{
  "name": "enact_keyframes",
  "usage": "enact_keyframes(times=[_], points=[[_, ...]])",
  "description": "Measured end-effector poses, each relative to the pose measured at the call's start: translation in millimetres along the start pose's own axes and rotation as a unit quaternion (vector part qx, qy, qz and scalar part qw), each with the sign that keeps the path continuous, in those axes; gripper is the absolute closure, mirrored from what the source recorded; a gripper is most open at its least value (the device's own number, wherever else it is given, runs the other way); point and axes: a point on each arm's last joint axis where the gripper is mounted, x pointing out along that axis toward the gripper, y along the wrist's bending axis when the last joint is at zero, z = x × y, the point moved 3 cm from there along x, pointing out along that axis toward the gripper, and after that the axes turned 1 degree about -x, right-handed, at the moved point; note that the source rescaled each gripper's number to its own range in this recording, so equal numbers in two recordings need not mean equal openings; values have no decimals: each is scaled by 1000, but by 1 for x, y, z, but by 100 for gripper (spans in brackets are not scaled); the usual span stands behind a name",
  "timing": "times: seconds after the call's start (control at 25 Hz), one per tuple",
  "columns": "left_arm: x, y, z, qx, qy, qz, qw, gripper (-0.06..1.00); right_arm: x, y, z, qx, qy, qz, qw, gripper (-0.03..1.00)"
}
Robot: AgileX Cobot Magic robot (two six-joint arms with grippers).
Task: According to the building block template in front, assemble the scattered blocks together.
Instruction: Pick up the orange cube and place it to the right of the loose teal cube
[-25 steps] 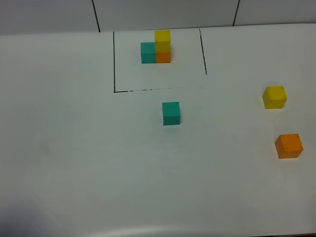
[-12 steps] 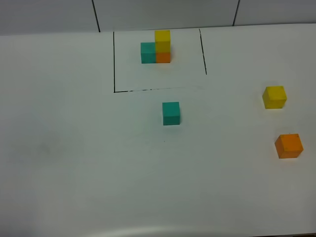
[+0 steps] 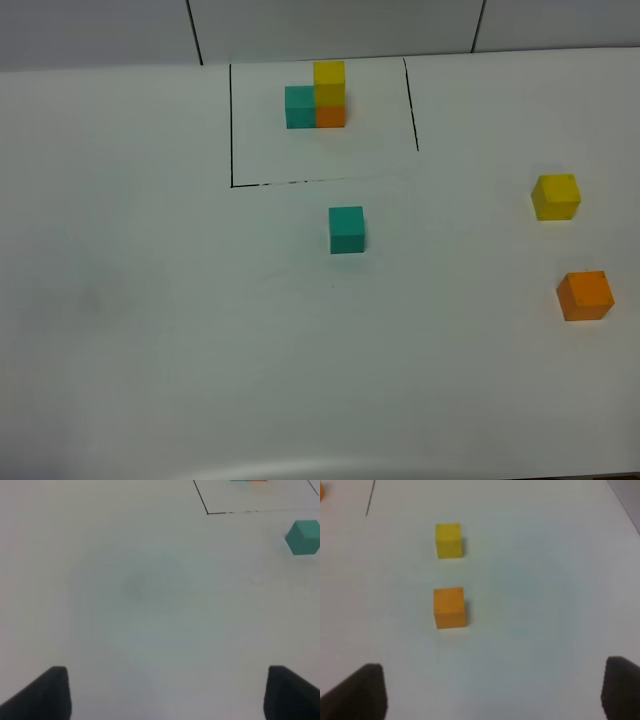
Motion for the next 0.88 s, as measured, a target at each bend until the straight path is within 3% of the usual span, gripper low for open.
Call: enact_keyframes(times=[0.88], points=[[0, 0, 0, 0, 0, 0, 1000, 28, 0, 0, 0, 0, 0, 0, 1000, 1]])
